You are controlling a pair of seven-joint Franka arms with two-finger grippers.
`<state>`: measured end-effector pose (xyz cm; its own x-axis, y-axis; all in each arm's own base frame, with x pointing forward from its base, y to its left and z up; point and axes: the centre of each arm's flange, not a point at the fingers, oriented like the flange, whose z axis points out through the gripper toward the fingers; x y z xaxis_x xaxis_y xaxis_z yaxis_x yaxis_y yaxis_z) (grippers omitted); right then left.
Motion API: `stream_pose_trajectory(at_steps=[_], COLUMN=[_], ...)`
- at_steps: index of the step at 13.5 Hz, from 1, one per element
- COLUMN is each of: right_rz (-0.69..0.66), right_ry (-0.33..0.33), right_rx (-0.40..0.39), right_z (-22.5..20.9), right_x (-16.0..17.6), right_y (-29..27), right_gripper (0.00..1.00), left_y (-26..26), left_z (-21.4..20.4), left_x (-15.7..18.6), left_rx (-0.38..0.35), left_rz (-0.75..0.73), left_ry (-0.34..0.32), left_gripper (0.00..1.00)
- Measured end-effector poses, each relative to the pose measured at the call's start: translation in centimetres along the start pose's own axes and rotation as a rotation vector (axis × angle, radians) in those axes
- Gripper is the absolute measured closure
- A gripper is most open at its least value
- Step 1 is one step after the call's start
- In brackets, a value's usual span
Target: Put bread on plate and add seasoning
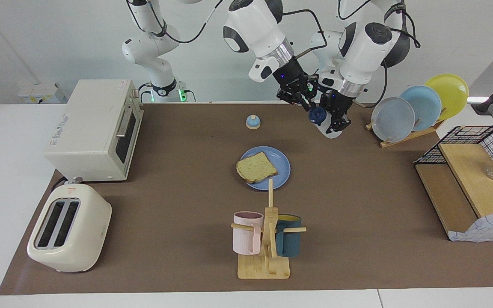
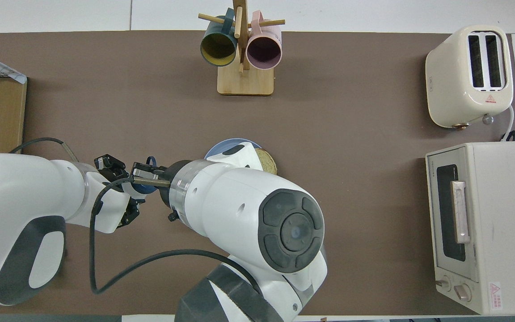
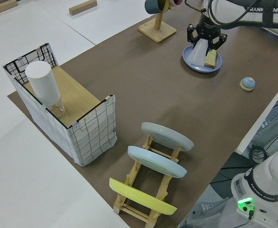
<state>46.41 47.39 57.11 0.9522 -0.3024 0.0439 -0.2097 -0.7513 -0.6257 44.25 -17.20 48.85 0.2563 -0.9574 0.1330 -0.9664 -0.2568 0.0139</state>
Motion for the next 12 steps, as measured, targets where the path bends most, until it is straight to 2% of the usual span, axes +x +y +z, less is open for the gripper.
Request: stream_pose_trajectory(at_steps=[2, 3, 4, 9, 11, 12], right_rz=[0.003, 0.007, 0.014, 0.148, 0.180, 0.183], right_ry=[0.002, 0.005, 0.007, 0.016, 0.022, 0.027], right_rx=[0.000, 0.002, 0.004, 0.089, 0.108, 0.111], right_z=[-0.1, -0.2, -0.3, -2.4, -2.5, -2.6], right_x=[0.2, 0.5, 0.8, 5.0, 6.0, 6.2], right_y=[0.1, 0.1, 0.2, 1.0, 1.5, 1.5], right_gripper=[0.82, 0.90, 0.93, 0.93, 0.86, 0.86], left_y=[0.0, 0.0, -0.1, 0.0, 0.1, 0.1], left_z=[0.0, 0.0, -0.1, -0.2, -0.5, -0.3], left_x=[0.0, 0.0, 0.0, 0.2, 0.3, 0.2], left_rx=[0.000, 0.000, 0.003, 0.007, 0.010, 0.007], left_rz=[0.000, -0.001, -0.002, 0.000, 0.002, 0.001], left_ry=[0.000, 0.001, 0.005, 0.013, 0.019, 0.016], left_gripper=[0.53, 0.53, 0.53, 0.53, 0.53, 0.53])
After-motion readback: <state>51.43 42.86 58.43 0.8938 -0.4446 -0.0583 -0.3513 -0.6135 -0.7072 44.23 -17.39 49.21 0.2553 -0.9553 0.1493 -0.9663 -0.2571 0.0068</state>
